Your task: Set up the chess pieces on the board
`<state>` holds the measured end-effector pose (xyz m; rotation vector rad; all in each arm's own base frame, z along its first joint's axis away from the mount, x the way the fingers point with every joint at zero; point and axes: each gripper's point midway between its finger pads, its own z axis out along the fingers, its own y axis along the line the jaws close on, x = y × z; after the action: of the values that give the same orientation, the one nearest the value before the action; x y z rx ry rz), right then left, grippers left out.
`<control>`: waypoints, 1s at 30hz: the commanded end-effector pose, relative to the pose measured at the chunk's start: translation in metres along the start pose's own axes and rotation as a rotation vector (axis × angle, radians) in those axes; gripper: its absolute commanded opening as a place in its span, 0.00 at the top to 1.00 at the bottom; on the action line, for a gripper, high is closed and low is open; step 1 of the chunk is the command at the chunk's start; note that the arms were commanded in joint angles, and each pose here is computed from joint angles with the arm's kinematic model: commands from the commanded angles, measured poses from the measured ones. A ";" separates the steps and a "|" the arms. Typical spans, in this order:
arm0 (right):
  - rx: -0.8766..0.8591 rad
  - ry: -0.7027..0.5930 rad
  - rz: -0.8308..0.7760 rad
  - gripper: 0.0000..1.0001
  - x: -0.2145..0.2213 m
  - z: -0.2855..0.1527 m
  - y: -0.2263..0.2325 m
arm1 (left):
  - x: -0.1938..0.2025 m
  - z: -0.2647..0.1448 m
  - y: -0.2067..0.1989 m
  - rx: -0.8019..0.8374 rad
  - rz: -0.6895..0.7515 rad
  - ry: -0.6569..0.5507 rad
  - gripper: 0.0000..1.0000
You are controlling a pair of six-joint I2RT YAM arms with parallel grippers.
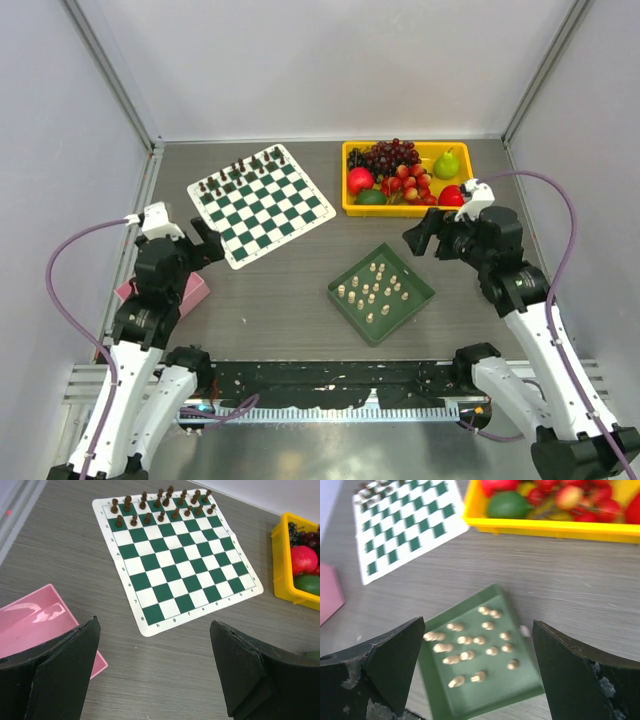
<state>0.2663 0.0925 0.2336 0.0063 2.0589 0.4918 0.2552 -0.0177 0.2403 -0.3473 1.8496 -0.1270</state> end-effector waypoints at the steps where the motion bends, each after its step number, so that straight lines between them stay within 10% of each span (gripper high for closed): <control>1: -0.222 0.059 -0.033 0.04 0.024 -0.002 0.065 | 0.021 0.006 -0.023 0.116 0.009 0.129 0.01; 21: -0.407 0.322 -0.198 0.04 0.174 0.024 0.250 | 0.031 -0.004 -0.005 0.049 -0.016 0.119 0.01; 30: -0.258 0.328 -0.153 0.05 0.206 0.057 0.240 | 0.031 -0.007 0.002 0.026 0.022 0.122 0.01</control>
<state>0.1450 0.3606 0.1012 -0.5747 2.3514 0.6328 0.2401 -0.0331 0.2137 -0.3143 1.9742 -0.2072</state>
